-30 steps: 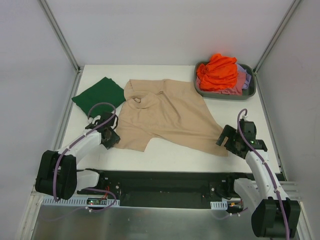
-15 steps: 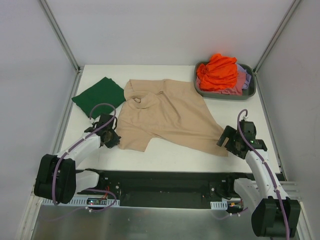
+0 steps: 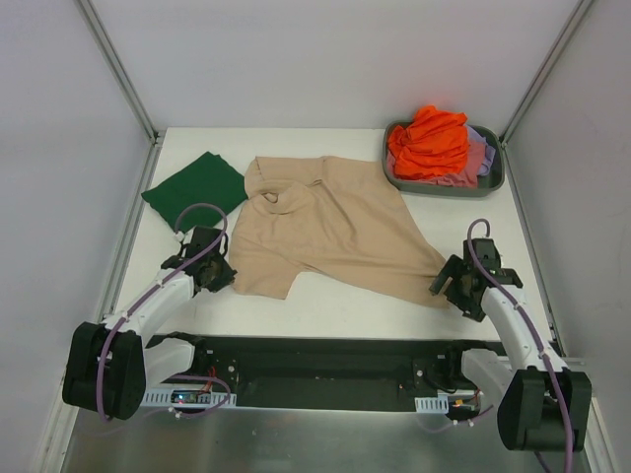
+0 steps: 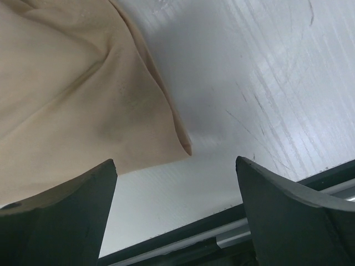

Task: Fold and stack the t-shirts
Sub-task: Flatten out the tshirt

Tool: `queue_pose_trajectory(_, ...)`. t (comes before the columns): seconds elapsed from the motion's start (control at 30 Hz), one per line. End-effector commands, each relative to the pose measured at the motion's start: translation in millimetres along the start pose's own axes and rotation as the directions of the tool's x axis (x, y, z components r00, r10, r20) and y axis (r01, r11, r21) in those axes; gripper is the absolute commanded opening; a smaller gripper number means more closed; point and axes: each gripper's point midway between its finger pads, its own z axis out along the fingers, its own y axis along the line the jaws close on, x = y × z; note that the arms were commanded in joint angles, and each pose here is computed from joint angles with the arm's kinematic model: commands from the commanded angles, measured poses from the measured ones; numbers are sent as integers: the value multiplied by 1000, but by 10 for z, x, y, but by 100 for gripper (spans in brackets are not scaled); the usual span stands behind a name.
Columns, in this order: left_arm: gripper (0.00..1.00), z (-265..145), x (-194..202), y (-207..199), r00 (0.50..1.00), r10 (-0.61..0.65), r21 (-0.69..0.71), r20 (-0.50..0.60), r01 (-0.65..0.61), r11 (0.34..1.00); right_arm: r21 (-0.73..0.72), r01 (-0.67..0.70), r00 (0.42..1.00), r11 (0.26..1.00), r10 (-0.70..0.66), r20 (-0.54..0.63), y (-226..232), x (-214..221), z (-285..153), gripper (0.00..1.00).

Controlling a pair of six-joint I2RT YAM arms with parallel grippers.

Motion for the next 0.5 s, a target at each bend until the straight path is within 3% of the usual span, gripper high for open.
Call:
queue_pose_trajectory(0.0, 0, -13, -43, -20, 1000, 30, 10, 9, -30, 999, 36, -22, 998, 999, 24, -53, -46, 107, 23, 86)
queue_pose_trajectory(0.27, 0, 50, -23, 10, 999, 35, -17, -9, -35, 999, 48, -68, 996, 997, 70, -58, -66, 96, 99, 59)
queue_pose_trajectory(0.47, 0, 76, -9, 17, 999, 38, -28, -20, -38, 999, 42, -71, 994, 997, 74, -82, -47, 134, 171, 53)
